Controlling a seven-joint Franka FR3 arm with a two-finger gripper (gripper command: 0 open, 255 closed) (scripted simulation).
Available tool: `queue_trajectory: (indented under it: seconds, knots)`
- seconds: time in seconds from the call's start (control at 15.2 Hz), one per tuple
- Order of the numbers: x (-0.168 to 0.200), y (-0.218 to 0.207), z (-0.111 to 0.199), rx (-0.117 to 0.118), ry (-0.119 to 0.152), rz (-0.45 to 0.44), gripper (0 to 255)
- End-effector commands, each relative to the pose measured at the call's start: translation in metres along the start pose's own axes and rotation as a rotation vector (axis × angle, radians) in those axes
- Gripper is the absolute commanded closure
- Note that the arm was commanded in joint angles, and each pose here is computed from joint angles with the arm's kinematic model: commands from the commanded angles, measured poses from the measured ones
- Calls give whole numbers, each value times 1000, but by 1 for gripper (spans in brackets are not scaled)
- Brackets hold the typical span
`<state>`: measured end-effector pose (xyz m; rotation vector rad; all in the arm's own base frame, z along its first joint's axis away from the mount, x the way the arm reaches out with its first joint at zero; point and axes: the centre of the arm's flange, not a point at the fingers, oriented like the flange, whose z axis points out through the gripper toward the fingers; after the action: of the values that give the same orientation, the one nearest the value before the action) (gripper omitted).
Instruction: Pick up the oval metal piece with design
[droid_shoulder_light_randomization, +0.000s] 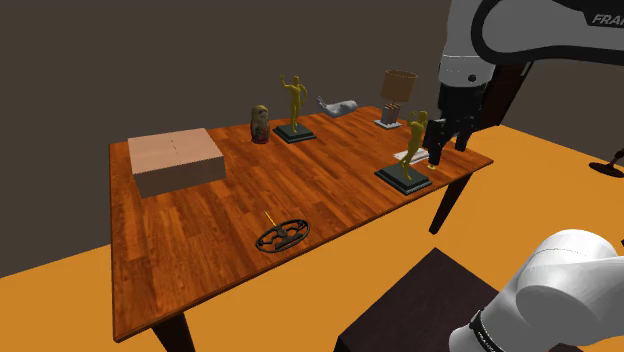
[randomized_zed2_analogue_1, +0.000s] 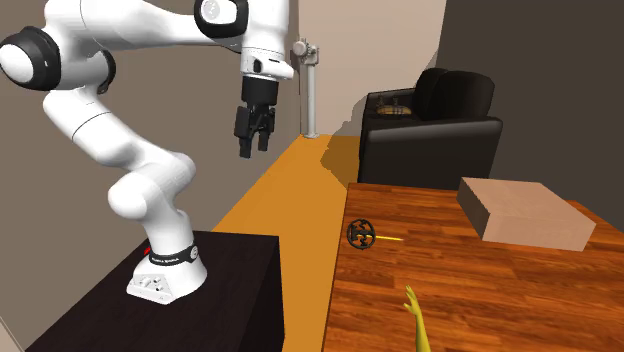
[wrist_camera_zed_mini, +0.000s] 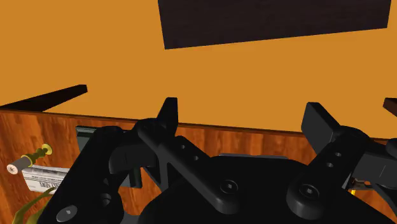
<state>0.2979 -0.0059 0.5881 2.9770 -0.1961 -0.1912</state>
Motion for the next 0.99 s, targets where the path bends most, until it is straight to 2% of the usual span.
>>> queue_trajectory:
  seconds: [0.0,0.92]
  knots:
    - [0,0,0,0,0,0,0]
    - [138,-69,87,-1,52,-433,0]
